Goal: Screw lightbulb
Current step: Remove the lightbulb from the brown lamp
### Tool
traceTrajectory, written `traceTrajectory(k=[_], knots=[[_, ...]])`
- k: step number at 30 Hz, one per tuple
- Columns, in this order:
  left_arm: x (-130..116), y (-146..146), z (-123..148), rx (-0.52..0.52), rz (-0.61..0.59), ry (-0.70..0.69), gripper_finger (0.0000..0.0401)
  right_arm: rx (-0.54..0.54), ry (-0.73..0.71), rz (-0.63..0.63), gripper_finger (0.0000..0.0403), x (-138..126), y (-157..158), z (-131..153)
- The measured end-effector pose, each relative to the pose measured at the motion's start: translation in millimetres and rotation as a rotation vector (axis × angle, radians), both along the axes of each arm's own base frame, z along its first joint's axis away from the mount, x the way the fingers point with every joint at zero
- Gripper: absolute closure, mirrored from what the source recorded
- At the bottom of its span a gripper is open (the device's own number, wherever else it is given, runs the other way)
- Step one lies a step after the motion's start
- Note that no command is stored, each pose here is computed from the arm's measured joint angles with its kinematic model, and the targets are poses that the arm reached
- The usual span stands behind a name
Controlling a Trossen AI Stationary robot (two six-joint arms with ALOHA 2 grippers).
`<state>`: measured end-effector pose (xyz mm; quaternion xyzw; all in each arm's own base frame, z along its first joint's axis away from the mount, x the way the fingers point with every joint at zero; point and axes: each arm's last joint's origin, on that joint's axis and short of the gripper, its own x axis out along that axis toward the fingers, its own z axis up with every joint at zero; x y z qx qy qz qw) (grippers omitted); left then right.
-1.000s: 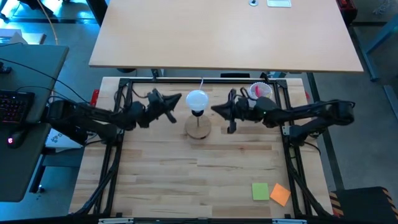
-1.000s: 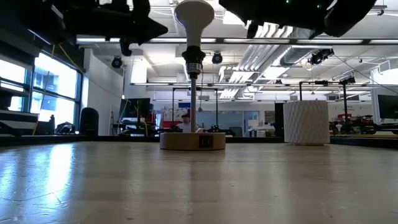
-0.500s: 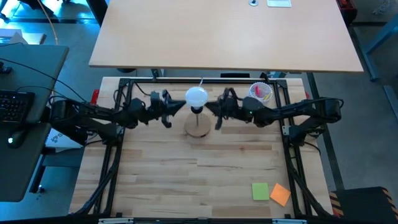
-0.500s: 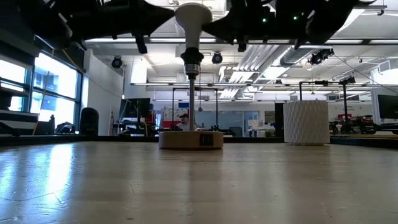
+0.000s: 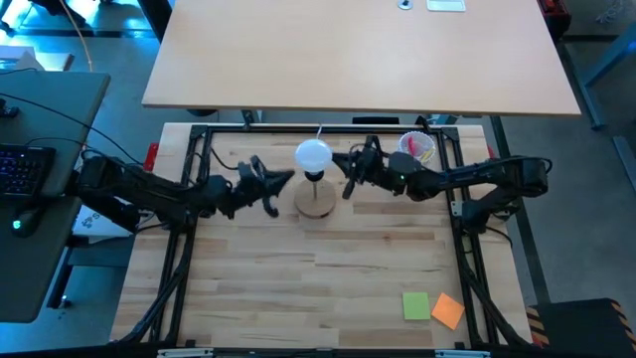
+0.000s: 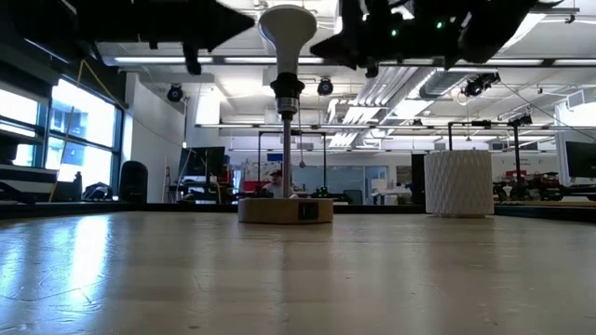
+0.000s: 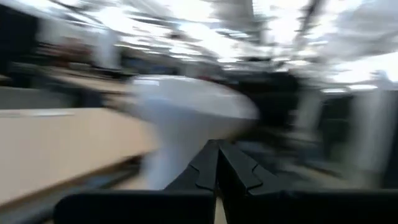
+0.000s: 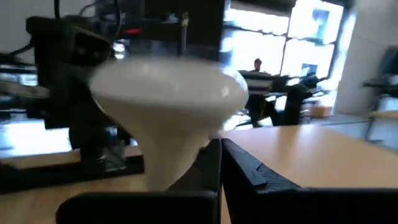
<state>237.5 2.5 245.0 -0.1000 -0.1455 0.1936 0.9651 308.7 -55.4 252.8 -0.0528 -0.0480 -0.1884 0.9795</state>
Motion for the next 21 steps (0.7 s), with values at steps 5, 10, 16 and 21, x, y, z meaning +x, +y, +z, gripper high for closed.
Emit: traceTrajectory(k=[5,10,16,21], knots=[[-5.8,29.3,3.3,0.014,0.226,0.022,0.0401,-0.150,-0.005,-0.180,0.0403,-10.1,34.0,22.0],[0.3,62.4,14.4,0.039,0.033,-0.036,0.0401,-0.198,-0.057,-0.014,0.0403,-12.3,51.4,30.6],[14.6,70.4,21.6,0.019,-0.156,-0.062,0.0401,-0.135,-0.044,-0.005,0.0403,-9.1,32.9,23.4],[20.6,51.9,24.9,-0.010,-0.327,-0.082,0.0401,-0.078,-0.049,-0.084,0.0403,-11.5,9.0,21.9]])
